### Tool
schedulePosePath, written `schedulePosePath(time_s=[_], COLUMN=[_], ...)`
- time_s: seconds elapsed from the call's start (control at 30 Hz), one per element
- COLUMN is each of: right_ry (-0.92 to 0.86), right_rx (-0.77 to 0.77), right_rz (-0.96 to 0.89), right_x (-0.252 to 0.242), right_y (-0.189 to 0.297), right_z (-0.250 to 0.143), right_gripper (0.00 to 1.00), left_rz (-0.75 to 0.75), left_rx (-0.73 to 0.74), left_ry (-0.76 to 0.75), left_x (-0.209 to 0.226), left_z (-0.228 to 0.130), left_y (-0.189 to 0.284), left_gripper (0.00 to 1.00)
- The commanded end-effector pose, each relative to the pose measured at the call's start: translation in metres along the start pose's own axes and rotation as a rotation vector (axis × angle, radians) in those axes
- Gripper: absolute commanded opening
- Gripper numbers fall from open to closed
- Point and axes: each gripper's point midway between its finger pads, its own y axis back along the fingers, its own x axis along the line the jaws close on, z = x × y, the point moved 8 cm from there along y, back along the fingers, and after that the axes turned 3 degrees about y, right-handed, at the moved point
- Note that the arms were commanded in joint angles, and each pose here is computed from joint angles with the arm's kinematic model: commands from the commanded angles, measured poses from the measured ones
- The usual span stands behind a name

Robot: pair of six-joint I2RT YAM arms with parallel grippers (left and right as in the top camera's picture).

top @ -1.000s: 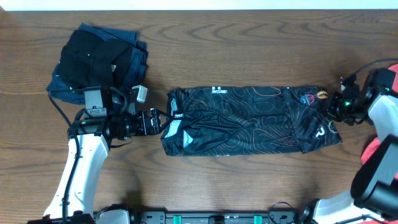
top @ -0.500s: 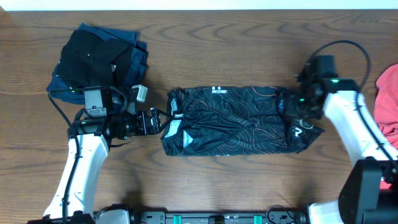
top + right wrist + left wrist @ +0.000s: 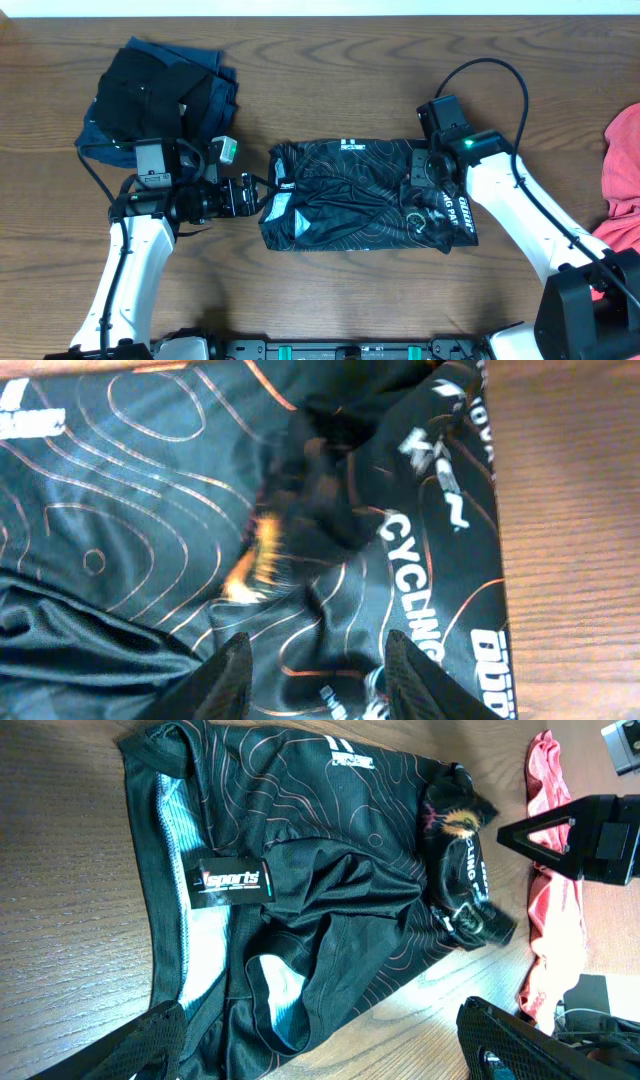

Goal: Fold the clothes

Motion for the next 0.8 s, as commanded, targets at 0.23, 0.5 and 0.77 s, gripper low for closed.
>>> schedulePosePath(time_s=[0.23,0.5,0.77], right_ry=[-0.204,-0.265,-0.144], right_rx=[-0.035,0.114,-0.053], right_rz=[0.042,0.188,0.619], right_x=[-0.049,-0.014,0.032], right_y=[-0.005,-0.068,-0.078], right_z=[0.026,0.014,0.055], right_gripper=[0.02,0.01,0.02], left_rz=[0.0,0.0,0.0], left_rx=[-0.025,-0.025,-0.025], left_ry=[-0.046,-0.046,-0.045], left_x=[-0.006,-0.006,-0.006], left_z=[0.008,0.008,0.008], left_y=[0.005,0.005,0.005], left_gripper=[0.88,0.88,0.88])
